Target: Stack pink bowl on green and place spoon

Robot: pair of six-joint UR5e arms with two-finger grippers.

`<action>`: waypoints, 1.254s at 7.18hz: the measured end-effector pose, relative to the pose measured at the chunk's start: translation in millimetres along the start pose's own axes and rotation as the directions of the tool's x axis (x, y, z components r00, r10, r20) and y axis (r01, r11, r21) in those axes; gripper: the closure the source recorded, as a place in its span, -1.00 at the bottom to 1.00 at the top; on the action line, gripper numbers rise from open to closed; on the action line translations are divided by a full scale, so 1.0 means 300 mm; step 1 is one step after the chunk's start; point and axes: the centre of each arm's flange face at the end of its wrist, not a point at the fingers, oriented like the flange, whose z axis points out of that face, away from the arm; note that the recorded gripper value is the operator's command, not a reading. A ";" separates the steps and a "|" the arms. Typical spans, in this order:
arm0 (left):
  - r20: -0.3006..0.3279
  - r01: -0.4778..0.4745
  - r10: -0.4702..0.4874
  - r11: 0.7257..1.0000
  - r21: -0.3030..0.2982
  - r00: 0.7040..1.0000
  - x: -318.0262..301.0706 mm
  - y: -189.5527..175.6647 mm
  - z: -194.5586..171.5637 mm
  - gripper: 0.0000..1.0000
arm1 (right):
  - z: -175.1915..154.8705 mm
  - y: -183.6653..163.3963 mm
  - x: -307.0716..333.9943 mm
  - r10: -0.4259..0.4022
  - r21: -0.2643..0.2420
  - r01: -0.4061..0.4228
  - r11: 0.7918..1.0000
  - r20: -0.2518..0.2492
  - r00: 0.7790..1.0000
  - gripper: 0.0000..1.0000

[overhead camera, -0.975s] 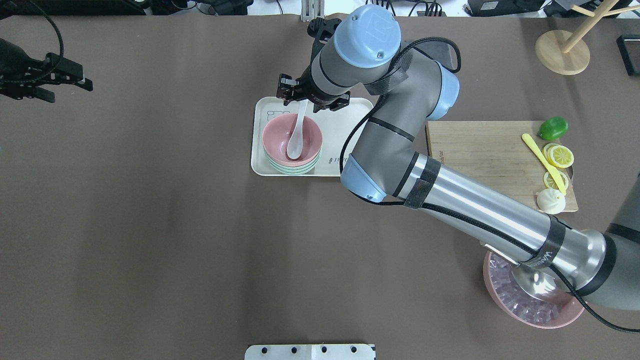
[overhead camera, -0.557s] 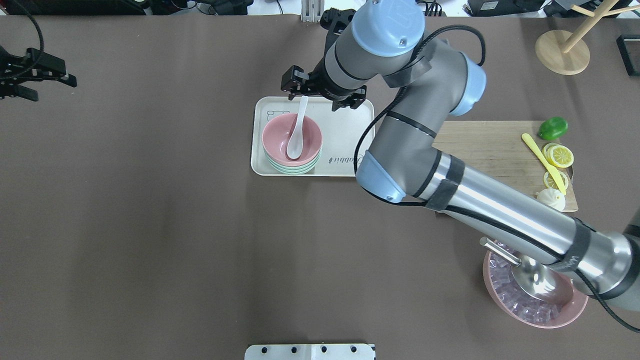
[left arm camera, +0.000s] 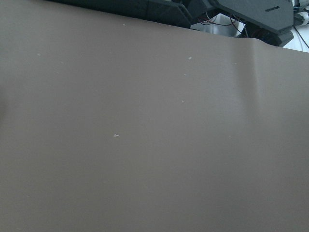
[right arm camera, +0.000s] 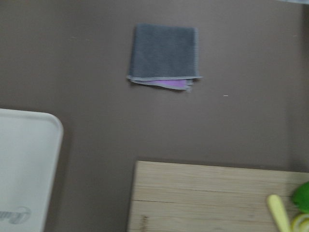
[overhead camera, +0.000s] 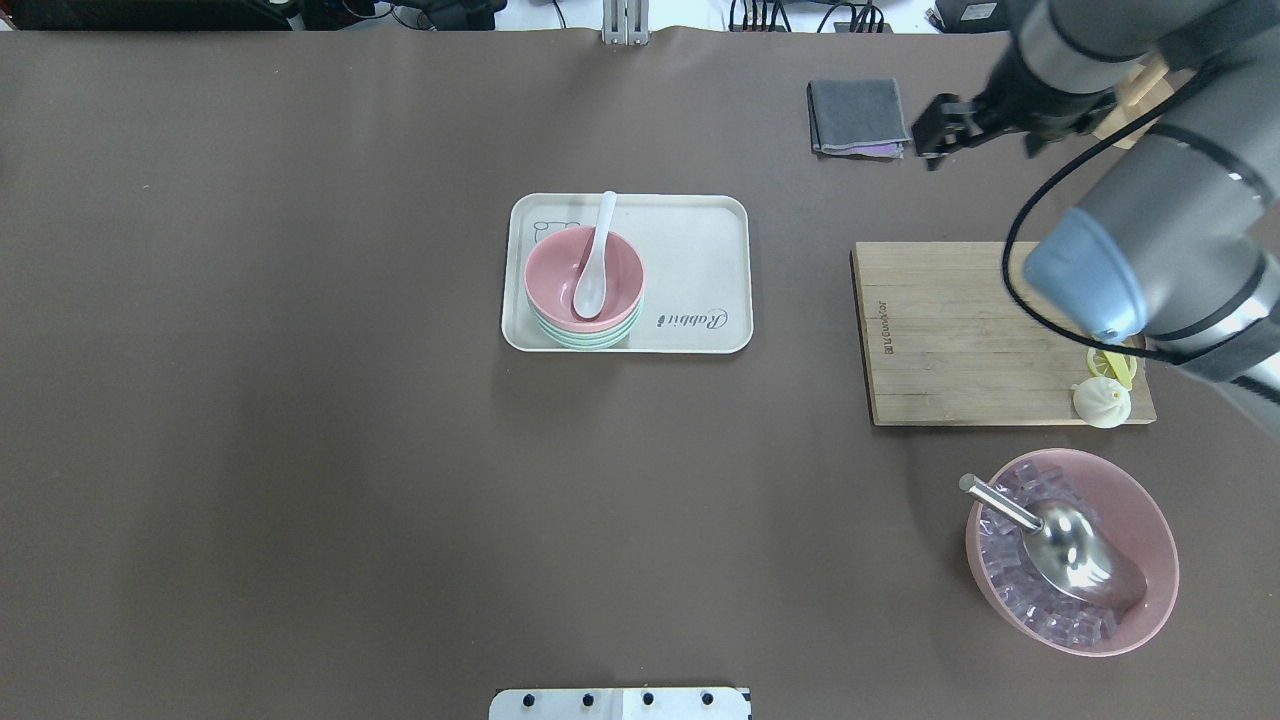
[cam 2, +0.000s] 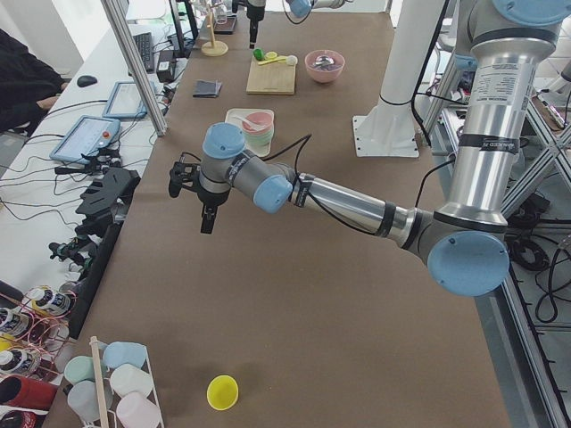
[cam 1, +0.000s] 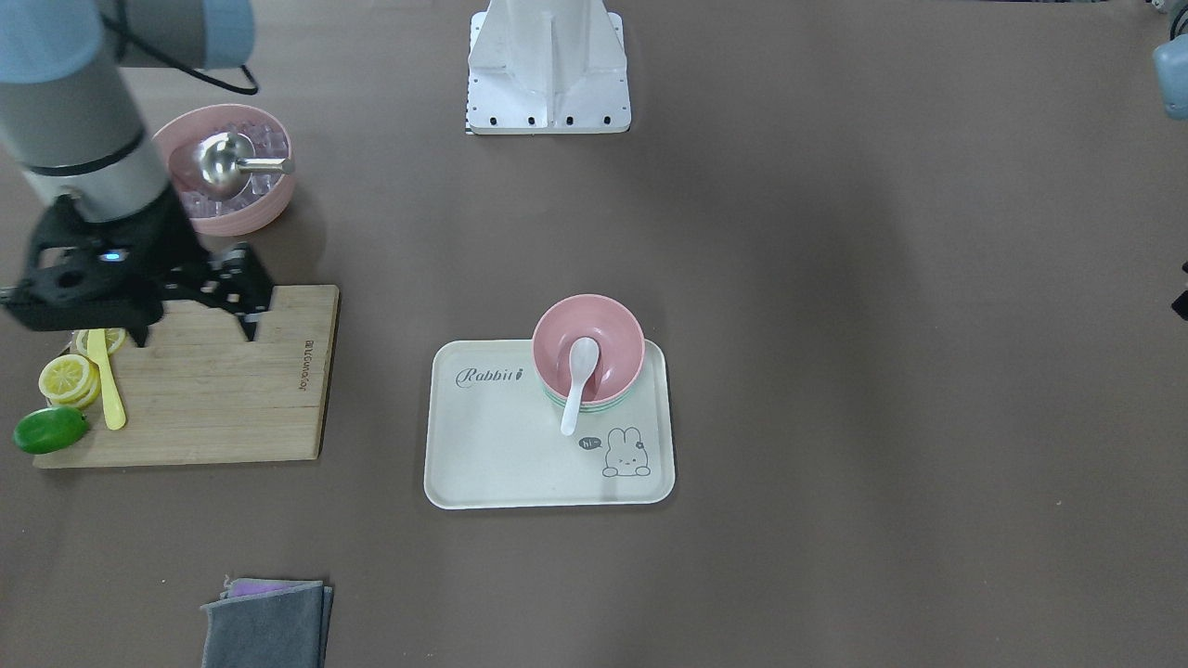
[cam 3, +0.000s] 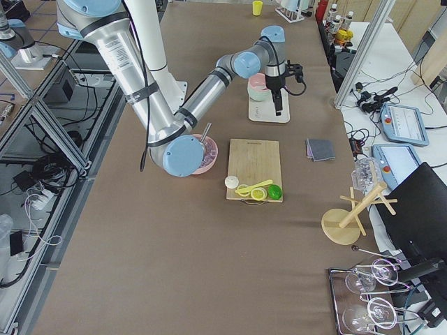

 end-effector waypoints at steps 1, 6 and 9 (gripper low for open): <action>0.021 -0.059 0.060 0.998 -0.025 0.998 -0.098 0.059 0.005 -0.96 | 0.040 0.027 0.301 -0.041 -0.074 0.039 0.996 -0.022 0.999 -1.00; 0.056 -0.029 0.036 0.991 -0.132 0.998 -0.332 0.234 0.105 -0.96 | 0.232 0.270 1.267 0.088 -0.244 -0.032 0.969 0.223 0.971 -1.00; 0.071 0.015 -0.004 0.986 -0.165 0.998 -0.349 0.239 0.116 -0.96 | 0.241 0.299 1.308 0.115 -0.251 -0.058 0.966 0.221 0.968 -1.00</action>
